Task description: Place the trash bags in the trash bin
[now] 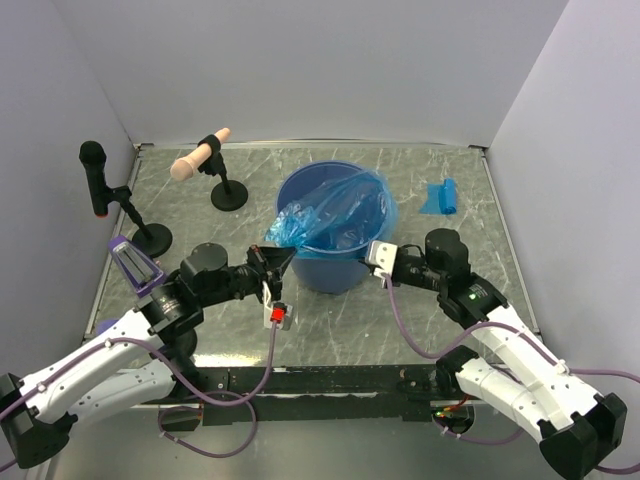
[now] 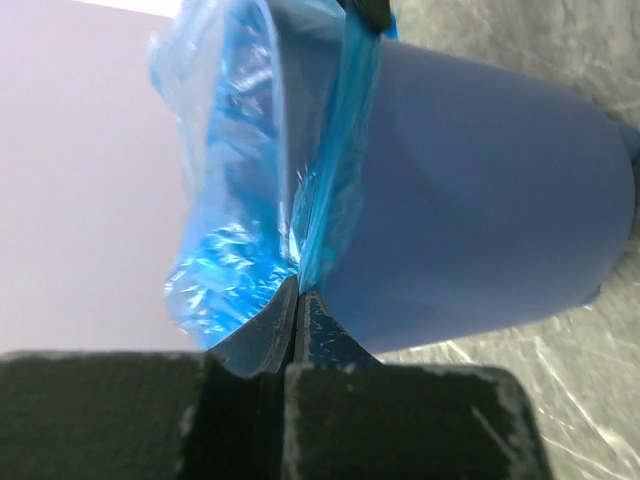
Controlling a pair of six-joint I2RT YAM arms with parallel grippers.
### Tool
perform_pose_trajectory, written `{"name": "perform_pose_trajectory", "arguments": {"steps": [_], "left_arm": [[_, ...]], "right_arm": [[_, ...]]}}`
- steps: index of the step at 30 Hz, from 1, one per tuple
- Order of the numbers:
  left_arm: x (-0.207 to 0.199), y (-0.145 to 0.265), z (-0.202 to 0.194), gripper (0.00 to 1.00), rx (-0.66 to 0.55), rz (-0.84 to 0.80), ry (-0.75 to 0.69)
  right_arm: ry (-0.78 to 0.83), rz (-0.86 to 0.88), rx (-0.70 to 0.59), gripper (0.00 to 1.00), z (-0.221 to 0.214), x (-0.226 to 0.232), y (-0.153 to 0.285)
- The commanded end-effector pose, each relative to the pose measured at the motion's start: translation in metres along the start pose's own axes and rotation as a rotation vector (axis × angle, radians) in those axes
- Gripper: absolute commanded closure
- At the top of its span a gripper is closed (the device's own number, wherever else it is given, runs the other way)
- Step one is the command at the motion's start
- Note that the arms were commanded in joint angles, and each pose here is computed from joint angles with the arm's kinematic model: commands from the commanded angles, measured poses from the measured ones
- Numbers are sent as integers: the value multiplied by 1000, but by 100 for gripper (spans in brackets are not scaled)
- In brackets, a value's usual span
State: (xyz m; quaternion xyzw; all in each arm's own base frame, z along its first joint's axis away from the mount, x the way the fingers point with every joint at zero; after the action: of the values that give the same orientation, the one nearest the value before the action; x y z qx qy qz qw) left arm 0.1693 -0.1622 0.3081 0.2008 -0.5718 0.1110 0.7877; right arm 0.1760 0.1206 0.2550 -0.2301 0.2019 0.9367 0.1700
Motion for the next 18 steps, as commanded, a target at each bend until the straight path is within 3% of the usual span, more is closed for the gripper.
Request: {"name": "perform_pose_trajectory", "arguments": {"steps": [1, 5, 7, 8, 11, 18], "left_arm": [[-10, 5, -16, 99, 160, 19, -28], [-24, 1, -32, 99, 311, 12, -20], [-19, 2, -36, 98, 382, 33, 62], [-15, 1, -36, 93, 391, 36, 99], [0, 6, -25, 73, 343, 64, 243], [31, 46, 21, 48, 165, 41, 642]], "right_arm": [[-59, -73, 98, 100, -18, 3, 2], [-90, -55, 126, 98, -22, 6, 0], [-110, -51, 135, 96, -22, 7, 1], [-117, -50, 132, 93, -19, 7, 4], [-156, -39, 121, 79, -2, 4, 14], [-217, -124, 9, 61, 66, -7, 64]]}}
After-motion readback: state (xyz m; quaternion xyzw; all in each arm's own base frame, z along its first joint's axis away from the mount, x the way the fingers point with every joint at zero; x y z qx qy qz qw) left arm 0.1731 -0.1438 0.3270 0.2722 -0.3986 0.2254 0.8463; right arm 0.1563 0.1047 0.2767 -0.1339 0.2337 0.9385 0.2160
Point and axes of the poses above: each gripper's point midway between its finger pads, its own y axis back along the fingers, its own x axis along the line the jaws close on, z = x × y, the point moved 10 cm from there along y, back along the fingers, and after that the axes turned 1 degree about y, right-handed, at the moved point
